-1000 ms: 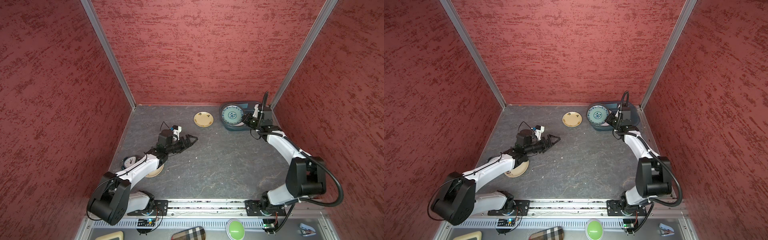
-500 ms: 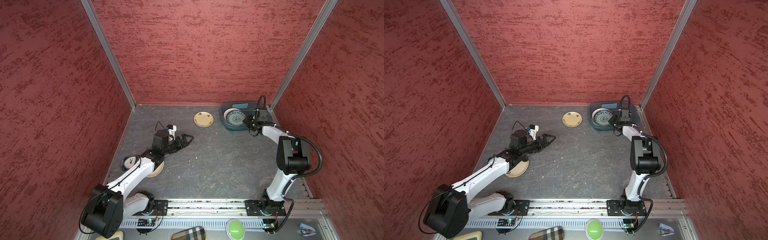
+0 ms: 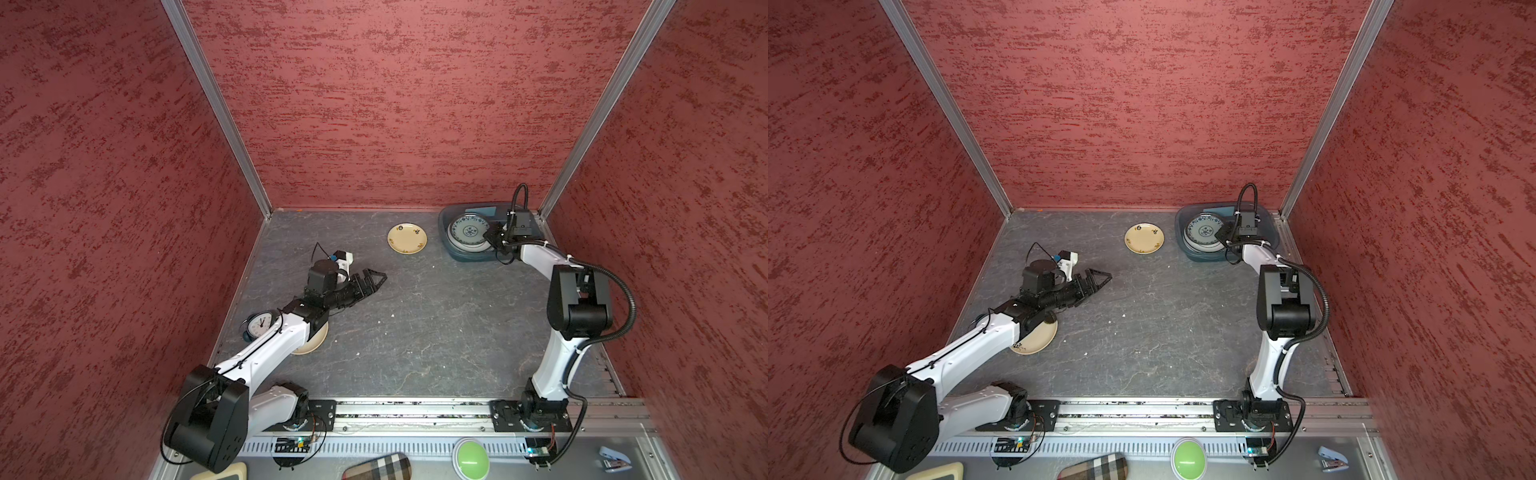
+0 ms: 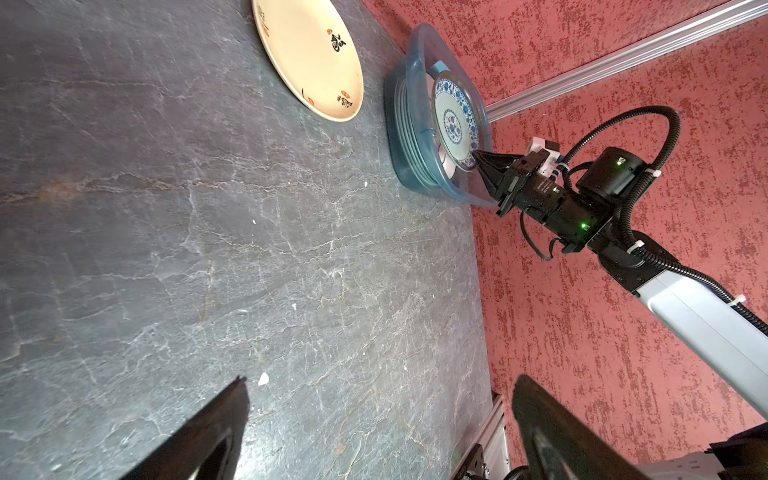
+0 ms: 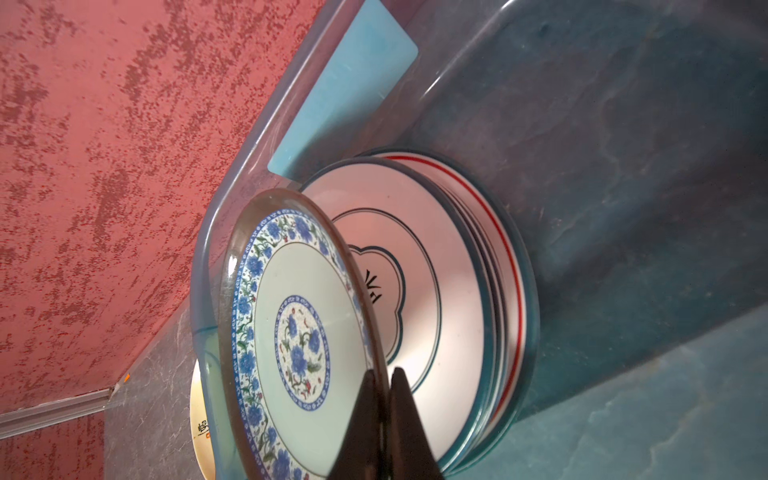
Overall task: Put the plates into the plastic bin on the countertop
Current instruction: 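Open right gripper and withdraw it while left gripper moves to the flower-sprig plate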
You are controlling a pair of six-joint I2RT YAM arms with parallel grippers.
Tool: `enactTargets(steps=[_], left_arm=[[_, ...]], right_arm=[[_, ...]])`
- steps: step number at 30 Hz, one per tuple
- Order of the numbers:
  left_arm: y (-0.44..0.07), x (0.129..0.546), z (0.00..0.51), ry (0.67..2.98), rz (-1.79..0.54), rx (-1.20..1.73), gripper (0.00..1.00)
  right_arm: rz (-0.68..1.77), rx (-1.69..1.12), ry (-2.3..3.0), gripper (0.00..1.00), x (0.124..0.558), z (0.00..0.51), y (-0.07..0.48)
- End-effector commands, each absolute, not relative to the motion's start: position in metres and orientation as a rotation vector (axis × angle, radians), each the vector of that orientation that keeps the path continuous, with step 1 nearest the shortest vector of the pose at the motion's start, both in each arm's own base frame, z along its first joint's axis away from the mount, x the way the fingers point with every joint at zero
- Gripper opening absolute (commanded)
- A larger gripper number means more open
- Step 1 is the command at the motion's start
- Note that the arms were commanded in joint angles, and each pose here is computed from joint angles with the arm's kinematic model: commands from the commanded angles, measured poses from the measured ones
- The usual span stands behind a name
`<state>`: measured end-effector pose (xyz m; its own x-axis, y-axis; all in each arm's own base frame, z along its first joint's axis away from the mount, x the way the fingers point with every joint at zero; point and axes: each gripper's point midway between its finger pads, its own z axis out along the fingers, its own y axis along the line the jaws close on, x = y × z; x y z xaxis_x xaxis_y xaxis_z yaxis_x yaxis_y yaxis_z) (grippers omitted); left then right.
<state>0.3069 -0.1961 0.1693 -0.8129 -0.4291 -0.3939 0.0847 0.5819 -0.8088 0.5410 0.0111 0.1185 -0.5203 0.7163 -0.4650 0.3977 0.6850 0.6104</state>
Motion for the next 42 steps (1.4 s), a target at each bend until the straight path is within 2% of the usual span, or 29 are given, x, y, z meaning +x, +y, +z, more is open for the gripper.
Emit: enactTargets(steps=[1, 4, 9, 14, 16, 21, 27, 33, 42], left_arm=[[-0.195, 0.312, 0.171, 2.239, -1.179, -0.257, 0.99], [-0.196, 0.312, 0.171, 2.24, -1.185, -0.253, 0.99], [-0.192, 0.311, 0.171, 2.238, -1.172, -0.264, 0.99], [-0.175, 0.31, 0.162, 2.285, -1.119, -0.348, 0.99], [-0.164, 0.308, 0.159, 2.304, -1.082, -0.403, 0.99], [-0.137, 0.289, 0.159, 2.366, -0.942, -0.516, 0.99], [-0.089, 0.246, 0.149, 2.454, -0.659, -0.73, 0.99], [-0.047, 0.188, 0.129, 2.485, -0.432, -1.021, 0.99], [-0.027, 0.129, 0.106, 2.417, -0.396, -1.353, 0.99]], right_arm=[[0.584, 0.818, 2.159, 0.11, 0.55, 0.131, 0.012], [0.605, 0.803, 2.161, 0.3, 0.55, 0.132, 0.015], [0.623, 0.772, 2.151, 0.56, 0.549, 0.142, 0.018], [0.587, 0.715, 2.068, 0.84, 0.539, 0.18, 0.012], [0.563, 0.685, 2.026, 0.91, 0.533, 0.199, 0.009], [0.543, 0.616, 1.948, 0.98, 0.508, 0.243, 0.008], [0.685, 0.53, 1.865, 0.99, 0.452, 0.271, 0.034], [0.835, 0.367, 1.919, 0.99, 0.405, 0.266, 0.089], [1.022, 0.197, 1.936, 0.99, 0.369, 0.26, 0.13]])
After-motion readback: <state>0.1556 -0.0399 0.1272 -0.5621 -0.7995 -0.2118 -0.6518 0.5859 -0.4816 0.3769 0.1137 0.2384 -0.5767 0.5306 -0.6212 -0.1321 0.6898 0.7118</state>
